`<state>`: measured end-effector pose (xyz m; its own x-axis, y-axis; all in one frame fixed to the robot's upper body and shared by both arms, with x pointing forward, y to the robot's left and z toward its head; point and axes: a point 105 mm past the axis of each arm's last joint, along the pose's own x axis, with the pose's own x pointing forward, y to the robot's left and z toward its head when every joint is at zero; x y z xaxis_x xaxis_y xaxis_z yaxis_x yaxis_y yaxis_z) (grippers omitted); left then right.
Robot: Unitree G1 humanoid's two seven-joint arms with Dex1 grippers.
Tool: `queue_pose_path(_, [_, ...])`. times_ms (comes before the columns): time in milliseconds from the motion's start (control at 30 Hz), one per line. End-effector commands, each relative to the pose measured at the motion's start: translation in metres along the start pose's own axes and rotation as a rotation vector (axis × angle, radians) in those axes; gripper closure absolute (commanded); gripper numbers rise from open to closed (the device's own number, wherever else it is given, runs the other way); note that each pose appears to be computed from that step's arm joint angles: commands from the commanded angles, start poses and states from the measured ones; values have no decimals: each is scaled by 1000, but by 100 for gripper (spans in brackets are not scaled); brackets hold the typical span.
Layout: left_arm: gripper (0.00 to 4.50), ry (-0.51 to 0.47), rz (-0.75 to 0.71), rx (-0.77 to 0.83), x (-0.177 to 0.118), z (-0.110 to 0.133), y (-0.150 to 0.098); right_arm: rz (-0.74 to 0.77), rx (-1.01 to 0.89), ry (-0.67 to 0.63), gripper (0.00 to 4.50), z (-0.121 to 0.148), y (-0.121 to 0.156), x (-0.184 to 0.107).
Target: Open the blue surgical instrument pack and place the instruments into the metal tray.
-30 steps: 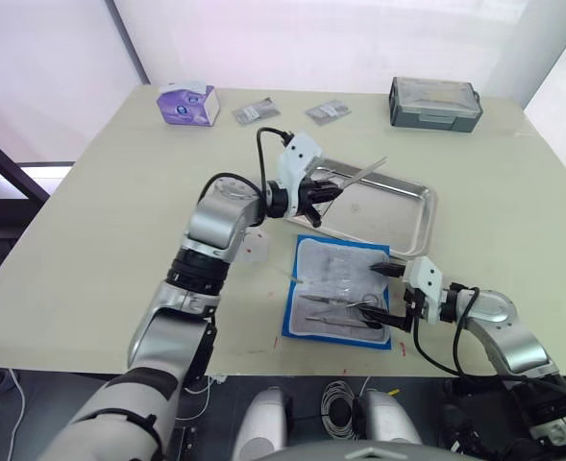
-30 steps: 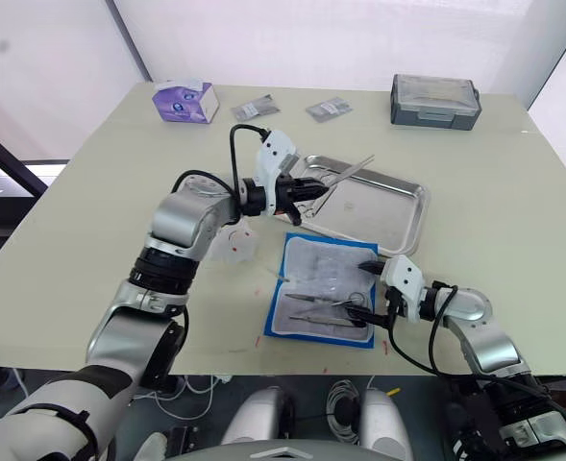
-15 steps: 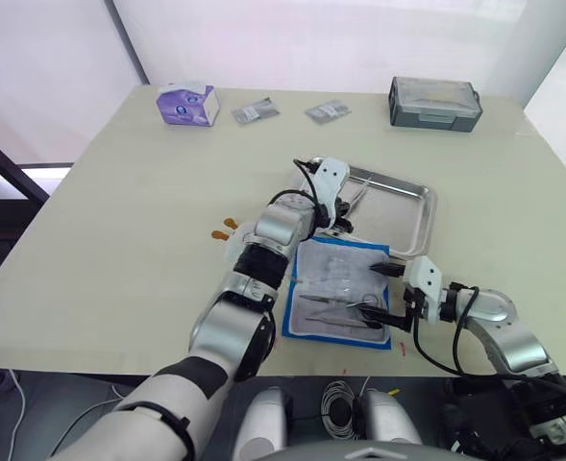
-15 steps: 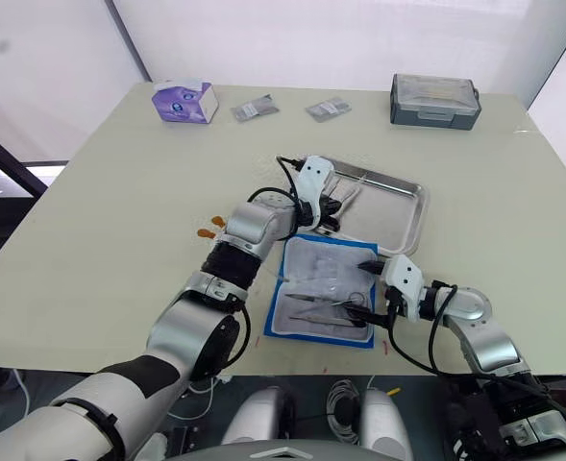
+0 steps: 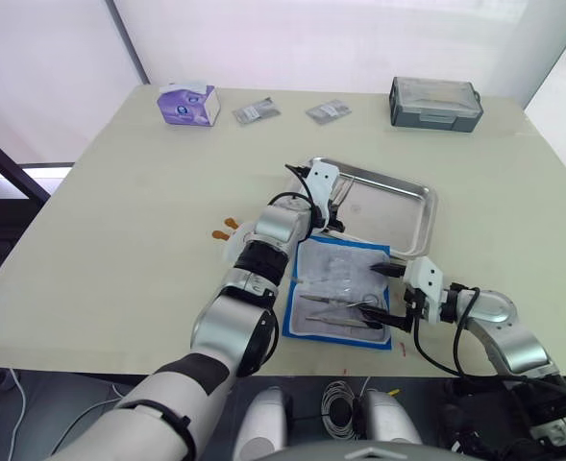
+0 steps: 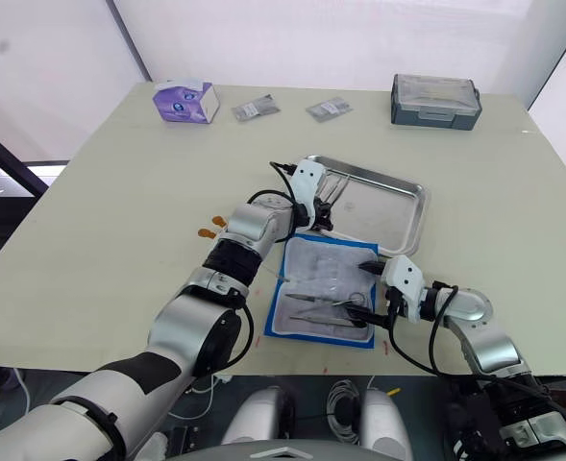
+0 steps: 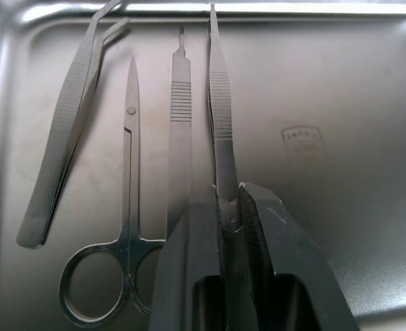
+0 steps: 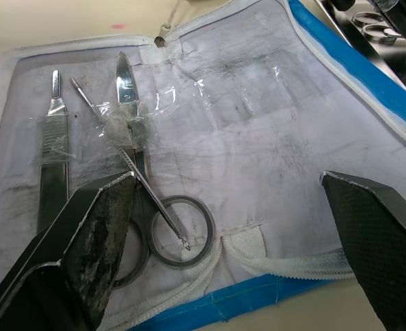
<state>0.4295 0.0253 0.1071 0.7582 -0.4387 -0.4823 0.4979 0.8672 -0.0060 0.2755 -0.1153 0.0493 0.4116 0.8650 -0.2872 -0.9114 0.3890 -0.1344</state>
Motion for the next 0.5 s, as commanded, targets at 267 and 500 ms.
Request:
queue_pose_path(267, [331, -103, -31, 38, -17, 34, -4, 7, 112, 224, 0, -59, 16, -7])
queue_pose_path(500, [331, -317, -188, 168, -50, 65, -8, 7, 114, 220, 0, -59, 16, -5])
